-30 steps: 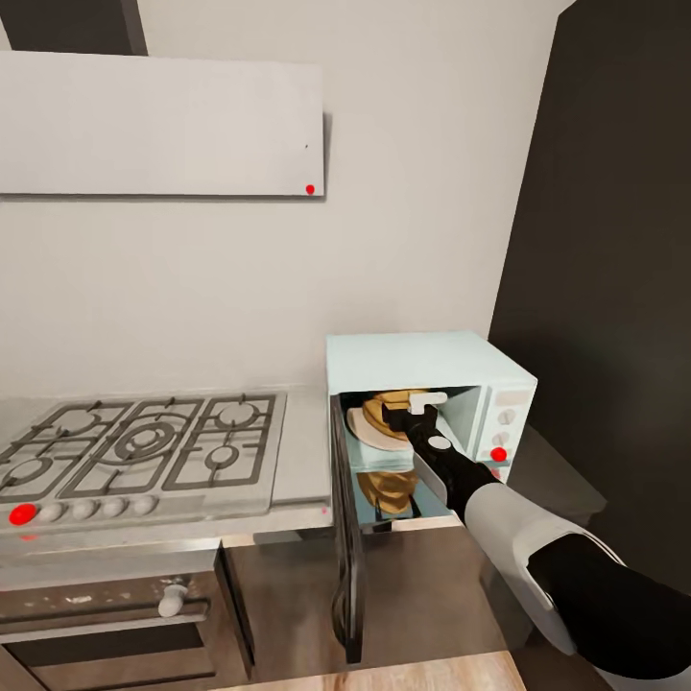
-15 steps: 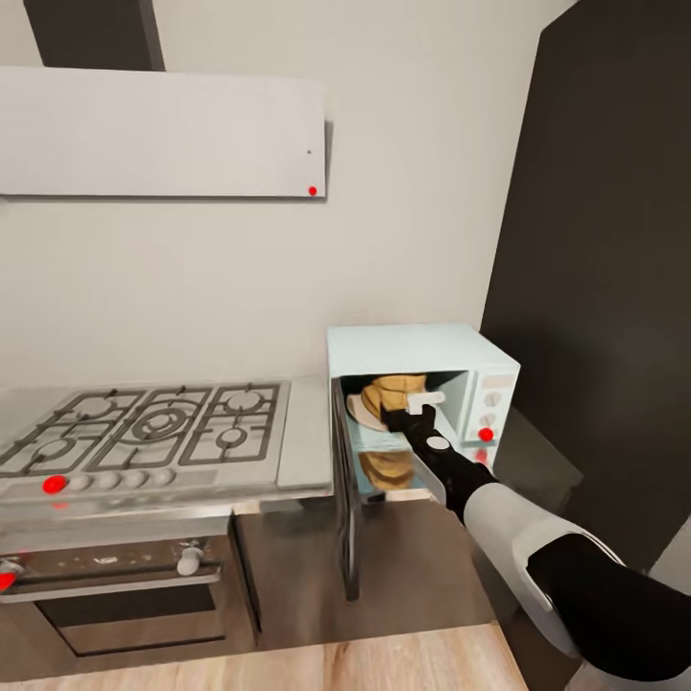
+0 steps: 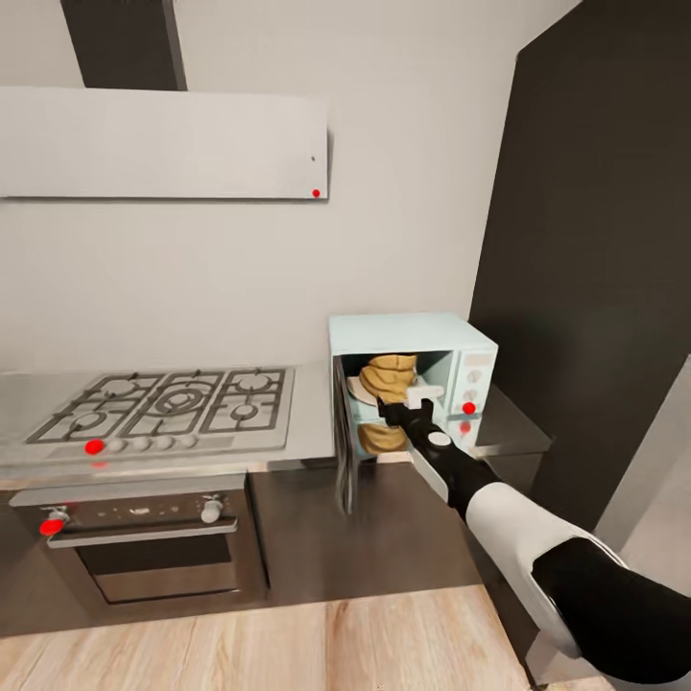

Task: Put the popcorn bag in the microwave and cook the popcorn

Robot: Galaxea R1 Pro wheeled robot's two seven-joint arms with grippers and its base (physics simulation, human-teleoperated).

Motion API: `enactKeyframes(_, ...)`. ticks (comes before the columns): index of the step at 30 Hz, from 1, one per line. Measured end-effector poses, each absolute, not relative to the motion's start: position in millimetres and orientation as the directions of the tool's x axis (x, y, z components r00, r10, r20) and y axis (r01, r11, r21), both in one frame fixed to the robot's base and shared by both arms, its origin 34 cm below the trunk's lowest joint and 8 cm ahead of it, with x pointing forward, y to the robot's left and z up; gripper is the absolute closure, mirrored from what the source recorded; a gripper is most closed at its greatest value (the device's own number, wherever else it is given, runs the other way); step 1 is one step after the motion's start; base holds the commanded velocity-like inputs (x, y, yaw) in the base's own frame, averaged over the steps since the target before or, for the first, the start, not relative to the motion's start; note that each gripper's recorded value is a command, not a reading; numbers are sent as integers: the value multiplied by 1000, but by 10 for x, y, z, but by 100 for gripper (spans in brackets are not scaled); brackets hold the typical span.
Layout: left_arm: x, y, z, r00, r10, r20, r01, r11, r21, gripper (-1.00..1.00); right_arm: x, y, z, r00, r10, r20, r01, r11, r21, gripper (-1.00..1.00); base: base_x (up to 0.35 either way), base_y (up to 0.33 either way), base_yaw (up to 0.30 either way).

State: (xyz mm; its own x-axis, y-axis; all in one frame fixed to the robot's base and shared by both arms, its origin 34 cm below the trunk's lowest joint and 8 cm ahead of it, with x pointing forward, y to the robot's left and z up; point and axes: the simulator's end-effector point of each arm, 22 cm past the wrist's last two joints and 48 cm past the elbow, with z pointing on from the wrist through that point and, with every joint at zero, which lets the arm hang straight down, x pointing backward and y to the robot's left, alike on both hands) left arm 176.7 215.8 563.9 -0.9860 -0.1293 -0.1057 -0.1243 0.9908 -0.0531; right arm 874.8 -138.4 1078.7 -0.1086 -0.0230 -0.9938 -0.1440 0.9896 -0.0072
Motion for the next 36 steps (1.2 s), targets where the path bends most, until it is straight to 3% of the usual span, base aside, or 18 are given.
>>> enactKeyframes(6, 1778, 2158, 5639, -986, -129, -107, -124, 991, -53, -100, 8469, -1431, 10987, -67, -16, -998, -194, 981, -3, -100, -344, 0, 0)
enactKeyframes(14, 1929, 2151, 5644, -986, -111, -127, -104, 993, -56, -100, 7339, -1980, 11106, -31, -79, -996, -161, 984, -73, -100, -344, 0, 0)
enactKeyframes(18, 2155, 2156, 5660, -981, -108, -163, -100, 993, -59, -100, 6799, -2273, 10527, -121, -109, -987, -149, 985, -91, -100, -223, 0, 0)
enactKeyframes(21, 3034, 2179, 5823, -936, -110, -334, -93, 993, -66, -100, 6356, -2483, 9979, -211, -87, -974, -129, 990, -61, -100, -27, 0, 0)
enactKeyframes(24, 4049, 2023, 6254, -835, -129, -535, -89, 991, -99, -100, 6175, -2565, 9842, -207, -62, -976, -128, 991, -36, -100, -4, 0, 0)
enactKeyframes(26, 5057, 2082, 6995, -669, -148, -729, -92, 989, -117, -100, 6056, -2603, 9694, -233, -60, -971, -125, 992, -31, -100, 0, 0, 0)
enactKeyframes(36, 7335, 2135, 9360, -210, -166, -963, -48, 986, -160, -100, 5386, -2722, 8975, -329, -73, -942, -116, 993, -36, -100, 0, 0, 0)
